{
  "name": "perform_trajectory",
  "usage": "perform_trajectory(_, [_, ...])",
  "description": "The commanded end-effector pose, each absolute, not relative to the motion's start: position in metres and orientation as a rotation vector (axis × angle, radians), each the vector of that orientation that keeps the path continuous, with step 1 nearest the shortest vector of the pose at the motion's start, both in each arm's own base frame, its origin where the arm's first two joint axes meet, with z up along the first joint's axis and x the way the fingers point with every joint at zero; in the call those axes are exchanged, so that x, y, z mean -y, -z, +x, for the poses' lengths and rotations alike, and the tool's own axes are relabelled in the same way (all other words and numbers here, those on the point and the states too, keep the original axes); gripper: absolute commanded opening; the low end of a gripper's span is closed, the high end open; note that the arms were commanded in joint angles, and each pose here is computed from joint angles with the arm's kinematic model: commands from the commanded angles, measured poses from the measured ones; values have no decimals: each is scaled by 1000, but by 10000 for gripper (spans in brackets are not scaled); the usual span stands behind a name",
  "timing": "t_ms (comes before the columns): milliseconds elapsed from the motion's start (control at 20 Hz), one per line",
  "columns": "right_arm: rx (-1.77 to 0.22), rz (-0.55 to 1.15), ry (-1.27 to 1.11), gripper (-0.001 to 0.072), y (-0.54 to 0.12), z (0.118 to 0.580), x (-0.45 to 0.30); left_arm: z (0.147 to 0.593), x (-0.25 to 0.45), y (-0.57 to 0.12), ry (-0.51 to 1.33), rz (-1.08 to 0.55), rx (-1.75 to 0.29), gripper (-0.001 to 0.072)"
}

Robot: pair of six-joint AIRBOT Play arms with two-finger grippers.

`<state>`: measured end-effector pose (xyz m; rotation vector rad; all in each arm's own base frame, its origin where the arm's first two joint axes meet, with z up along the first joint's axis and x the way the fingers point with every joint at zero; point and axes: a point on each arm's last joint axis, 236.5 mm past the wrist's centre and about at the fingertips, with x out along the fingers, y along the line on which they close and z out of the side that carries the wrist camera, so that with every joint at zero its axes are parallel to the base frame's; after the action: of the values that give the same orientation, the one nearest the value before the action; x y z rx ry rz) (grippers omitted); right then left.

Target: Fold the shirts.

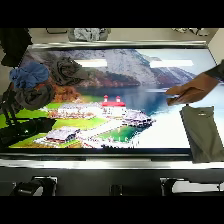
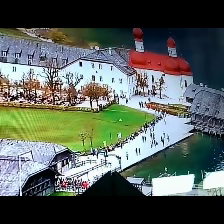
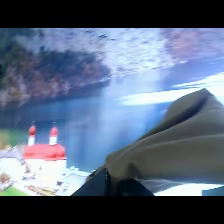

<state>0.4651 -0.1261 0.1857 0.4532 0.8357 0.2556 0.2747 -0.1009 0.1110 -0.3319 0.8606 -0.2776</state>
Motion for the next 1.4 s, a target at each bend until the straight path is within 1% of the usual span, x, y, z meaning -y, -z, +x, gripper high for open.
perform_trajectory(0, [-791, 435, -168, 45, -190, 459, 166, 275, 101, -111, 277, -332, -860, 25])
perform_trajectory(150, [-712, 383, -119, 45, -221, 457, 188, 275, 101, -111, 277, -332, -860, 26])
perform_trajectory(250, [-714, 366, -82, 45, -236, 440, 202, 275, 101, -112, 277, -333, -857, 26])
perform_trajectory(350, [-854, 394, -34, 45, -214, 402, 215, 278, 101, -113, 276, -335, -845, 25])
perform_trajectory(500, [-1148, 394, 114, 45, -172, 327, 248, 278, 100, -114, 275, -335, -842, 26])
perform_trajectory(550, [-1187, 397, 176, 45, -167, 312, 261, 278, 100, -114, 275, -335, -842, 26])
perform_trajectory(750, [-1205, 416, 205, 46, -162, 301, 267, 280, 100, -115, 275, -337, -834, 26])
perform_trajectory(950, [-1280, 513, 192, 46, -133, 291, 254, 279, 100, -115, 274, -336, -834, 26])
perform_trajectory(1050, [-1360, 515, 236, 46, -118, 268, 252, 280, 100, -115, 274, -336, -833, 26])
perform_trajectory(1150, [-1483, 472, 313, 46, -101, 231, 256, 280, 100, -115, 275, -337, -834, 26])
perform_trajectory(1250, [-1601, 468, 344, 46, -78, 200, 251, 280, 100, -115, 275, -337, -834, 25])
perform_trajectory(1350, [-1617, 482, 347, 46, -50, 192, 243, 279, 100, -115, 275, -337, -834, 26])
